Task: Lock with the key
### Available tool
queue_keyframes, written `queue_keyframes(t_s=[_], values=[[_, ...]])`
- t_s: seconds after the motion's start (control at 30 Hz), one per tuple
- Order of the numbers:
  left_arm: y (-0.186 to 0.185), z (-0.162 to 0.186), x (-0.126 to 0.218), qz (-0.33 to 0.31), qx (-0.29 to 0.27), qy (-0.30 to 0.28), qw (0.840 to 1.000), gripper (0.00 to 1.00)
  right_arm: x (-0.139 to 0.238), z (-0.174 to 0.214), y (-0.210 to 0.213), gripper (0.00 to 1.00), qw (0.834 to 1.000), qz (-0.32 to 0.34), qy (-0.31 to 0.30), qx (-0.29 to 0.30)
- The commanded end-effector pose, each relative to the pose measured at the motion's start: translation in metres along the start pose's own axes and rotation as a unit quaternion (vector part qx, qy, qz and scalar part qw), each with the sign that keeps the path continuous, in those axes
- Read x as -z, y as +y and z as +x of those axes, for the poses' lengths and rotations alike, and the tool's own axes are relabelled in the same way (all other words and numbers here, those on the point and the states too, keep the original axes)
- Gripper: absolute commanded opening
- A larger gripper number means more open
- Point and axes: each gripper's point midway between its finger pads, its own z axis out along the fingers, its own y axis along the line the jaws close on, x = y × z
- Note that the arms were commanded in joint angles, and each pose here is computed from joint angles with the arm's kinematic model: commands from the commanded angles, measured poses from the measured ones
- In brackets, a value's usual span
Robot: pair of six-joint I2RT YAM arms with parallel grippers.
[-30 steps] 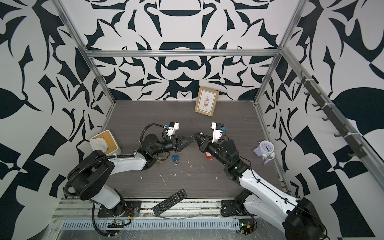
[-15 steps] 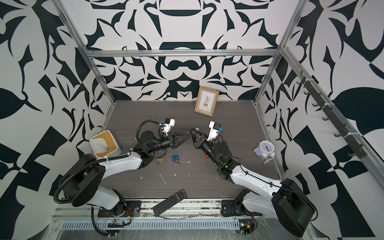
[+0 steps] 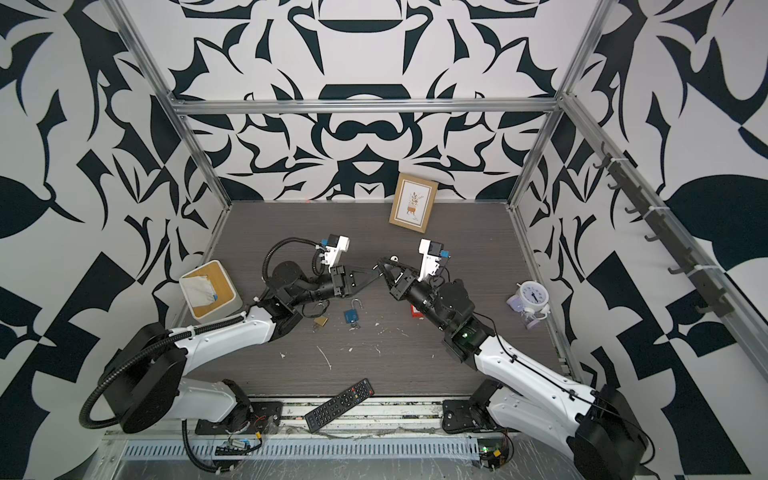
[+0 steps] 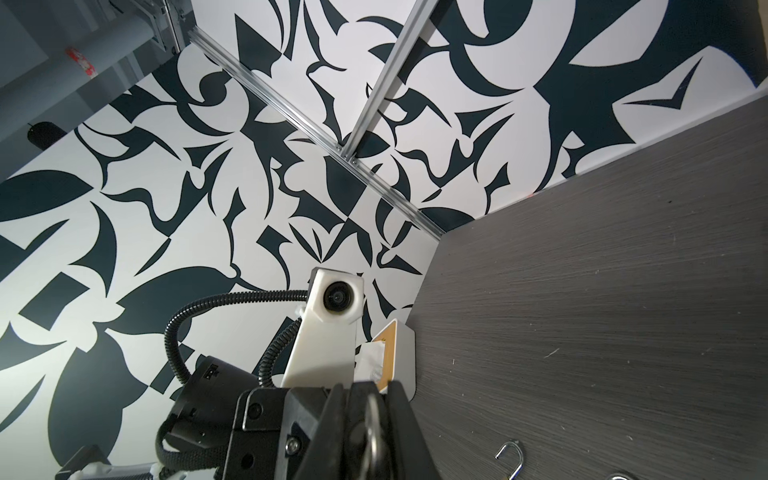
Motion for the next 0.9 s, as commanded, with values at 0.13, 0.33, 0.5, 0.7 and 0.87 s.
queue_keyframes(t_s=[0.13,0.33,0.5,0.7,0.87], values=[[-0.022,0.016,-0.022,0.045,-0.022,0.028,0.998,0.23,0.002,0.069,0.02,0.0,0.987,-0.054,0.15,-0.03],[-0.018,0.017,-0.021,0.048,-0.016,0.024,0.998,0.16,0.005,0.067,0.015,0.0,0.989,-0.04,0.143,-0.027],[-0.013,0.021,-0.016,0.037,-0.015,0.024,0.999,0.29,0.012,0.053,0.002,0.0,0.992,-0.019,0.116,-0.033],[-0.007,0.024,-0.005,0.002,-0.031,0.015,0.999,0.48,0.015,0.044,-0.005,0.0,0.993,-0.007,0.105,-0.049],[-0.013,0.024,0.004,-0.009,-0.053,0.007,0.999,0.49,0.019,0.037,-0.017,0.0,0.994,0.016,0.091,-0.058]])
